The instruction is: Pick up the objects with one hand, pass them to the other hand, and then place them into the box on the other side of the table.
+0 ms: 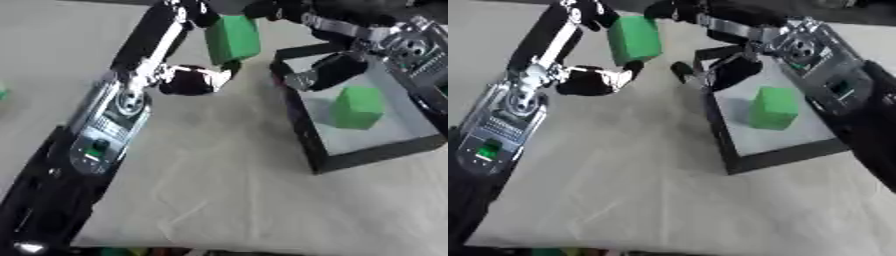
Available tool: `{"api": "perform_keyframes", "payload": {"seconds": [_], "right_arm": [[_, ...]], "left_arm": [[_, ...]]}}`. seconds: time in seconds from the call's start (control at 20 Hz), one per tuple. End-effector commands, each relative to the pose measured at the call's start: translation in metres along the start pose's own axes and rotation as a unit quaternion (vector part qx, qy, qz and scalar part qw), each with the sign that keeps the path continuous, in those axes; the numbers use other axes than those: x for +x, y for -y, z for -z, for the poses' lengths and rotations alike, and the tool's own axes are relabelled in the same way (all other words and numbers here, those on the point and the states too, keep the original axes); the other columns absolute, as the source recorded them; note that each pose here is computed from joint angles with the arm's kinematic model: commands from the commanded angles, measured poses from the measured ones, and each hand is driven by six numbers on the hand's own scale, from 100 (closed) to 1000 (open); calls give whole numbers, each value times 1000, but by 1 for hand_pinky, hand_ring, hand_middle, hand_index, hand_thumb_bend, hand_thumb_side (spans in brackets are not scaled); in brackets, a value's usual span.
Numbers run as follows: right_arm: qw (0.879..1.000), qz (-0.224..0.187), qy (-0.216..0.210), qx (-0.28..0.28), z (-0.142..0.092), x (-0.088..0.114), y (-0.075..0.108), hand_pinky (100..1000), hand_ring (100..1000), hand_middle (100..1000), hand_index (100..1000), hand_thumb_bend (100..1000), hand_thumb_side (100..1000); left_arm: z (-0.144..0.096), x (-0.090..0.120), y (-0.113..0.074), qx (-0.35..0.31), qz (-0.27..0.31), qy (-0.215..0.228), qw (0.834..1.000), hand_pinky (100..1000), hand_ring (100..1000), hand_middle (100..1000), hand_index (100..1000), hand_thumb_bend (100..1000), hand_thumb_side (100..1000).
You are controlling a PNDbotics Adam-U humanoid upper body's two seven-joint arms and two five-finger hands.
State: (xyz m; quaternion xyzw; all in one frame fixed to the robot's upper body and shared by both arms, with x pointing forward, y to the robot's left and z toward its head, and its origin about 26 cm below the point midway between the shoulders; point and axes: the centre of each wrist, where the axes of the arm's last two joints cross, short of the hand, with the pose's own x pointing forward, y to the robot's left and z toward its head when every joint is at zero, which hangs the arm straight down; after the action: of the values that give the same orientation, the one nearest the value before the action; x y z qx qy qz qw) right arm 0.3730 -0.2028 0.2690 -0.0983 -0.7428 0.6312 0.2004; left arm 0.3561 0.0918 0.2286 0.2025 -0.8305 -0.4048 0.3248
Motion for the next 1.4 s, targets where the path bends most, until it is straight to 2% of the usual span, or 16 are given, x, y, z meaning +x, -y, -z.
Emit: {"api": "perform_keyframes", "payload": {"seconds": [0.05, 0.2, 0.6, 1.4], "right_arm": [[1000, -14, 1, -5, 2, 2, 8, 978, 1000, 1000, 1000, 100, 181], [1000, -14, -1, -7, 3, 2, 8, 980, 1000, 1000, 1000, 100, 182], [1000, 13, -5, -25, 6, 3, 9, 993, 1000, 1000, 1000, 100, 306], [998, 53, 18, 5, 10, 17, 13, 999, 1000, 1000, 1000, 100, 333]], "left_arm": [[6, 17, -7, 10, -9, 29, 999, 688, 657, 558, 450, 181, 176], [6, 19, -7, 11, -16, 31, 999, 687, 656, 556, 450, 179, 177], [6, 23, -3, -1, -19, 36, 999, 686, 656, 556, 449, 186, 173], [10, 20, 5, -7, -5, 32, 999, 683, 653, 554, 448, 215, 166]]}}
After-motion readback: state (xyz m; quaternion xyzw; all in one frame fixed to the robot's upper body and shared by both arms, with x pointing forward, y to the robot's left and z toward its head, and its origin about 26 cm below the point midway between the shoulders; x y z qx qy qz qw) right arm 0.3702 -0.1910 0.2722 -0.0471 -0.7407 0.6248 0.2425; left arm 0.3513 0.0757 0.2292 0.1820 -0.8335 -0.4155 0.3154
